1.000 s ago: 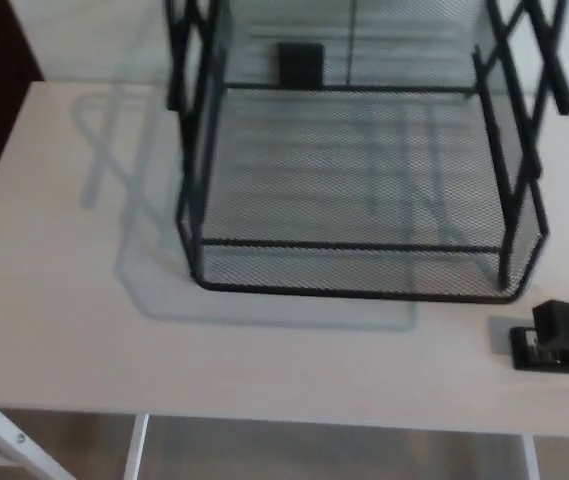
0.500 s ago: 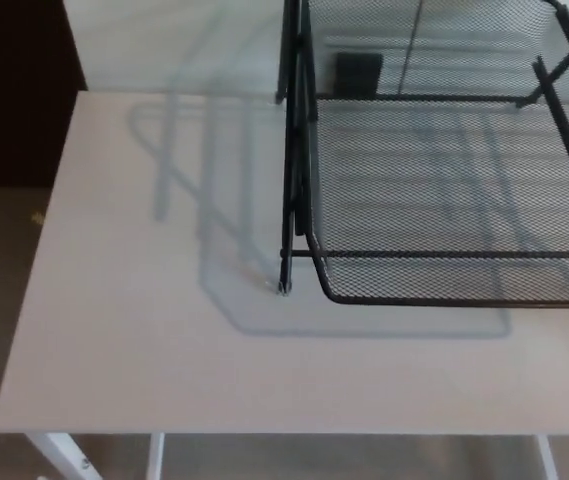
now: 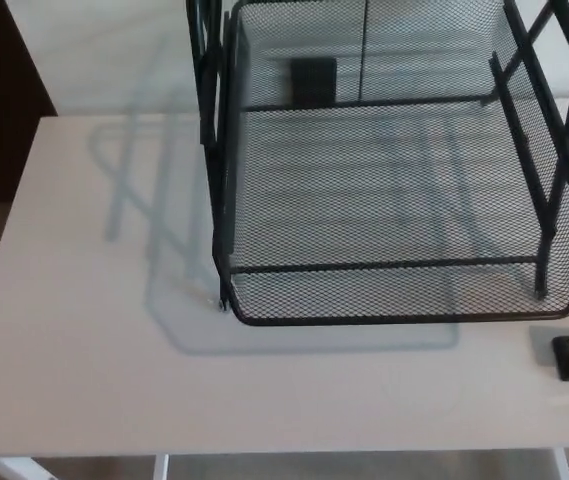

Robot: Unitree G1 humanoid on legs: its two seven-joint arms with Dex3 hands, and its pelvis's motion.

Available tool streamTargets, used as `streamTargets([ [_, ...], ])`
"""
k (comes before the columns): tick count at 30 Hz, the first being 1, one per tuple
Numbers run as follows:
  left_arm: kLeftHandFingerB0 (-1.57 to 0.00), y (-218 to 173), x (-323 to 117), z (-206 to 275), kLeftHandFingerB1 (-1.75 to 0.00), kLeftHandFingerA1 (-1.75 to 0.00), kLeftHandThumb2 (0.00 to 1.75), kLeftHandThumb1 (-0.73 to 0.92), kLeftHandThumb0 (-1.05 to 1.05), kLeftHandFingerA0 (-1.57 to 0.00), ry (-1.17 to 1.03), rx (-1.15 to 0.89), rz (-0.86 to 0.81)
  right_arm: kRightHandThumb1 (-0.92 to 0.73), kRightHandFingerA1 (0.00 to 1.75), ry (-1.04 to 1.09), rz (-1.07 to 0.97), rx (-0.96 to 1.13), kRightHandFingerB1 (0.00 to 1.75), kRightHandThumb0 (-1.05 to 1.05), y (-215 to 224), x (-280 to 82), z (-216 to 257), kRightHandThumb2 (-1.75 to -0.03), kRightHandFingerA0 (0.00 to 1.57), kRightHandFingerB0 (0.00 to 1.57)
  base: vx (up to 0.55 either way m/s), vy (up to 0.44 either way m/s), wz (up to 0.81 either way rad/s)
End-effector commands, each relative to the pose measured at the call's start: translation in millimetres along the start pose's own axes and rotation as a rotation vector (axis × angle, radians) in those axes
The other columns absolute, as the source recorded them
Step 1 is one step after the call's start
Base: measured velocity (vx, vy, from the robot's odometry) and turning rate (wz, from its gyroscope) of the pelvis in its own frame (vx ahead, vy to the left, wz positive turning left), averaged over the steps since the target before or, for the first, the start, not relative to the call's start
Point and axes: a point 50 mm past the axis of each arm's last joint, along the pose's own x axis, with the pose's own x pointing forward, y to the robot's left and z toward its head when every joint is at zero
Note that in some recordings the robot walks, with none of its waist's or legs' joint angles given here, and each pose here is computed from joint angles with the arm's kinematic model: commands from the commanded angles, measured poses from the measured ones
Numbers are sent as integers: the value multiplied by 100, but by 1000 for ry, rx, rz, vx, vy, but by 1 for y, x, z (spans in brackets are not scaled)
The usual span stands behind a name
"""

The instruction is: The robot walks towards a desk on which a file tray is kept in the middle and a stapler is kept to its right. The robot lifts the stapler using its right hand and places it on the file tray.

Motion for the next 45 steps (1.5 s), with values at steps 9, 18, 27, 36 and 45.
streamTargets([
  [9, 0, 5, -1, 9, -7, -18, 104, 77, -89, 0, -25, -3, 2, -64, 37, -13, -16, -21, 19, -53, -7, 1, 8, -59, 17, 0, -9, 197, -2],
  [18, 0, 5, -1, 7, -14, -26, 106, 76, -82, 0, -32, 30, 31, -62, 38, -25, -14, -59, 16, -54, -9, 1, 12, -60, 13, 0, -2, 27, 5],
  [27, 0, 5, -1, 8, -13, -23, 105, 75, -82, 0, -45, 14, 22, -58, 42, 19, 6, -38, 16, -57, -11, 4, 16, -72, 11, 4, 0, 0, 0],
  [36, 0, 6, 0, 8, -13, -24, 105, 76, -82, 0, -32, 22, 39, -64, 36, 3, 19, 7, 23, -59, -11, 2, 15, -59, 15, 0, 0, 0, 0],
  [45, 0, 8, -1, 5, -17, -27, 105, 73, -79, 0, -28, 0, 43, -44, 46, 70, -51, 78, 12, -70, -23, -2, 7, -82, 7, 0, 0, 0, 0],
])
